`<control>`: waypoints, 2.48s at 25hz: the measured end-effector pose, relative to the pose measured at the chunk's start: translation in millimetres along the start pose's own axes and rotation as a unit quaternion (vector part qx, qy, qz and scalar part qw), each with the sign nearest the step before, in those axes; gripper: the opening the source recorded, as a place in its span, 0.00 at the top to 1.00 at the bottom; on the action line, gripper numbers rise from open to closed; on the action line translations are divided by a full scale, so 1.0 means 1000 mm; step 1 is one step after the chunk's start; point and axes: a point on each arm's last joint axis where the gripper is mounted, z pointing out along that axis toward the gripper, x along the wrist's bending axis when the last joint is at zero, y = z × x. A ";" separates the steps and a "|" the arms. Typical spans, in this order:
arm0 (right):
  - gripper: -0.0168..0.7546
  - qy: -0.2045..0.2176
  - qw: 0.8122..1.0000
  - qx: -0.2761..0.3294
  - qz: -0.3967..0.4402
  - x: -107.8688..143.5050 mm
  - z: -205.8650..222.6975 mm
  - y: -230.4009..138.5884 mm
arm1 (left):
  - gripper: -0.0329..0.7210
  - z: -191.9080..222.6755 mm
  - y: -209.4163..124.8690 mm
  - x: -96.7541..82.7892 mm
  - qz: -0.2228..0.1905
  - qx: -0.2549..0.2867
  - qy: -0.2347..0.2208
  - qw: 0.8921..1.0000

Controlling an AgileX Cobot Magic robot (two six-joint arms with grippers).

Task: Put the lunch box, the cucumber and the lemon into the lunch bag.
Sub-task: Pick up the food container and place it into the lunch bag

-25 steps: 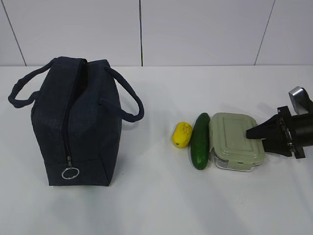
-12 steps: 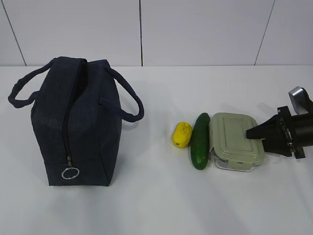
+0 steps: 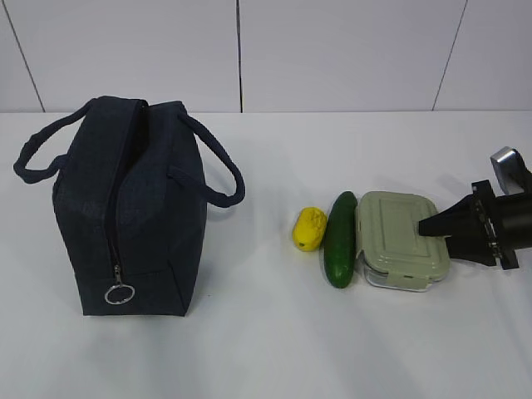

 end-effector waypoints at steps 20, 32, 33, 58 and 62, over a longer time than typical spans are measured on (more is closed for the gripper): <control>0.50 0.001 1.000 0.000 0.000 0.000 0.000 0.000 | 0.65 -0.001 0.004 -0.010 -0.030 -0.021 -0.057 0.998; 0.50 -0.001 1.000 0.002 0.010 0.001 0.000 0.000 | 0.65 0.006 0.022 -0.010 -0.053 -0.050 -0.070 0.995; 0.50 -0.001 1.000 0.003 0.011 0.001 -0.001 0.000 | 0.65 0.009 0.024 -0.010 -0.055 -0.042 -0.071 0.995; 0.50 -0.036 0.997 -0.042 -0.052 0.081 -0.049 0.002 | 0.64 0.085 0.068 0.005 -0.150 0.010 -0.069 0.986; 0.50 -0.030 0.996 -0.060 -0.061 0.097 -0.057 0.002 | 0.64 0.111 0.074 0.009 -0.197 0.034 -0.073 0.977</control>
